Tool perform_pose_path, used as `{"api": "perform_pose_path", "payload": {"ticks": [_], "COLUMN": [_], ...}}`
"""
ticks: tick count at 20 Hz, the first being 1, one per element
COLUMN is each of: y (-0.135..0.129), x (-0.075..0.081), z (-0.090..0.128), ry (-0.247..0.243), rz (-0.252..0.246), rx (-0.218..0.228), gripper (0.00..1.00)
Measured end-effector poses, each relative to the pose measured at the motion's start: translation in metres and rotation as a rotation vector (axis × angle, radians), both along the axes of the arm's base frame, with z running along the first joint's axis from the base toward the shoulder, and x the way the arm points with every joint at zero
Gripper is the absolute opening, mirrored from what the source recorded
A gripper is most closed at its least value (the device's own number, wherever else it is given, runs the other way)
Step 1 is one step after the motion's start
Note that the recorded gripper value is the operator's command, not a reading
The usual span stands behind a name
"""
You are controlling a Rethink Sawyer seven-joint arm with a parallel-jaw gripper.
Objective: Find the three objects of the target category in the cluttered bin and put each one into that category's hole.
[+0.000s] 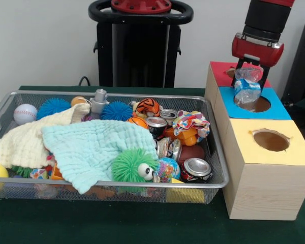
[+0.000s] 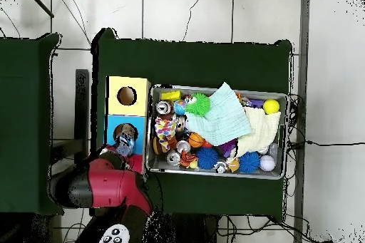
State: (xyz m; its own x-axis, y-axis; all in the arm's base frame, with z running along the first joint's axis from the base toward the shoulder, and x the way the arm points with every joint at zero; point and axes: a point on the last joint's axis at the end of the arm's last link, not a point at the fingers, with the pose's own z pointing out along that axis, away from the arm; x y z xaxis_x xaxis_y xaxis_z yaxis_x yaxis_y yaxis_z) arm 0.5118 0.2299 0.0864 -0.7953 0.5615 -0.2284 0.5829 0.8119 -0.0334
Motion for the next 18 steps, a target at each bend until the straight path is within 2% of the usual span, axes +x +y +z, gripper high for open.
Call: {"api": "perform_pose_path", "payload": {"ticks": [11, 15, 18], "y": [0.001, 0.002, 0.004], "x": [0.002, 0.003, 0.003], "z": [0.004, 0.017, 0.035], "ry": [-0.006, -0.002, 0.017], "rz": [-0.015, -0.020, -0.031], "rx": [0.009, 0.018, 0.032], "gripper": [1.00, 1.00, 1.00]}}
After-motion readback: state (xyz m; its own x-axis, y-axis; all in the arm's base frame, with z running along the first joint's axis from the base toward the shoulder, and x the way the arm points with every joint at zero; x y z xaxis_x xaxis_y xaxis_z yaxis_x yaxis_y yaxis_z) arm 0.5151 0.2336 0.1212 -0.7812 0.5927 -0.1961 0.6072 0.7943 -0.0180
